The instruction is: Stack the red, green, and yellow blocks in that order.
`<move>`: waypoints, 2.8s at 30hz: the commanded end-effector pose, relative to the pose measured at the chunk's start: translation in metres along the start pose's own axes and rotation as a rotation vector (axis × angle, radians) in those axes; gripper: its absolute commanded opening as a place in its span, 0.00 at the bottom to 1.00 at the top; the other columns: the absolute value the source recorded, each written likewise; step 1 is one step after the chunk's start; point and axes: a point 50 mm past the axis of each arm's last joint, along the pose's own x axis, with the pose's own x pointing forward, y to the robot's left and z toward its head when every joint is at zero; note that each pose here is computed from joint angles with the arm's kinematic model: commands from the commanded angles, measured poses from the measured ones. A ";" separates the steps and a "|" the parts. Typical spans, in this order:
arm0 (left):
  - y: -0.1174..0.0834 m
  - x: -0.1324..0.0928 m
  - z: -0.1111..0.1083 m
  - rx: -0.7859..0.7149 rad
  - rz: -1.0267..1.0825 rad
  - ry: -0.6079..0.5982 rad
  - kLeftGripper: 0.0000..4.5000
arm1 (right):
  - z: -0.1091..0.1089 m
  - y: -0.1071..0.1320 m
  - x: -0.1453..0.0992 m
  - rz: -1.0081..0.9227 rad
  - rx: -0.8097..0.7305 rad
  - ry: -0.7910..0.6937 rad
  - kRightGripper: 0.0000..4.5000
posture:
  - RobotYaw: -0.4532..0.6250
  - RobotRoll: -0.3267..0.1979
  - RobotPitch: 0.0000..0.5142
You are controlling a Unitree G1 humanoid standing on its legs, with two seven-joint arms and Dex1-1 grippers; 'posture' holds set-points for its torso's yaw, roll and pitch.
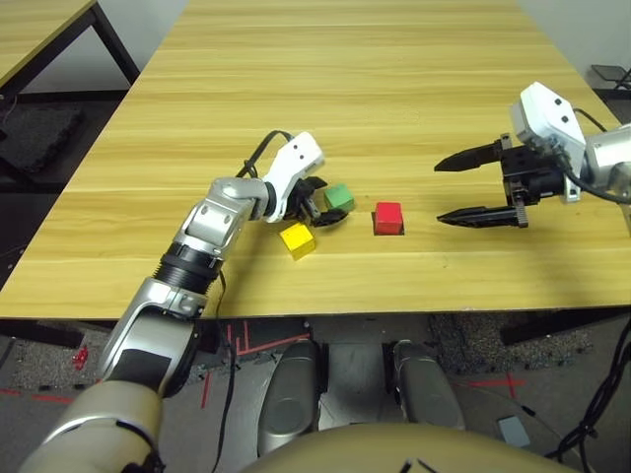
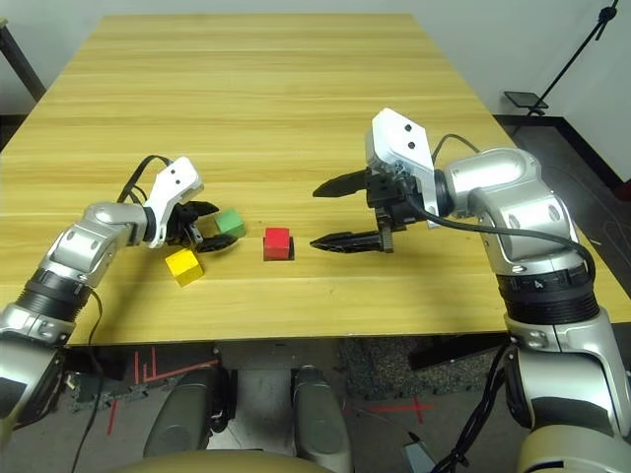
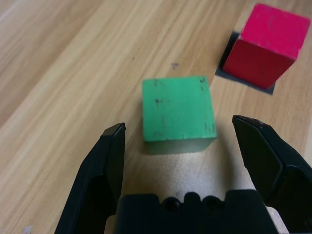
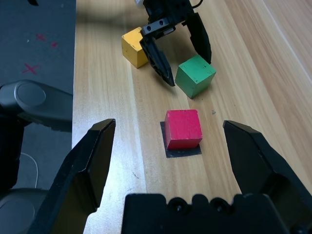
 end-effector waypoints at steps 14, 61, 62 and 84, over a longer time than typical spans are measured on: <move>0.000 -0.004 0.060 0.128 -0.102 -0.142 0.46 | -0.013 -0.002 -0.006 -0.040 0.031 -0.008 1.00 | 0.48 0.50 0.14; -0.020 0.049 0.065 0.188 -0.438 -0.080 0.46 | -0.017 0.010 -0.017 -0.141 0.100 0.016 1.00 | 0.38 0.48 0.21; -0.019 0.049 0.063 0.190 -0.434 -0.064 0.46 | -0.017 0.010 -0.017 -0.143 0.101 0.017 1.00 | 0.38 0.48 0.21; -0.023 -0.072 0.037 0.083 -0.098 0.074 0.99 | -0.010 -0.007 -0.008 -0.125 0.065 -0.010 1.00 | 0.50 0.49 0.14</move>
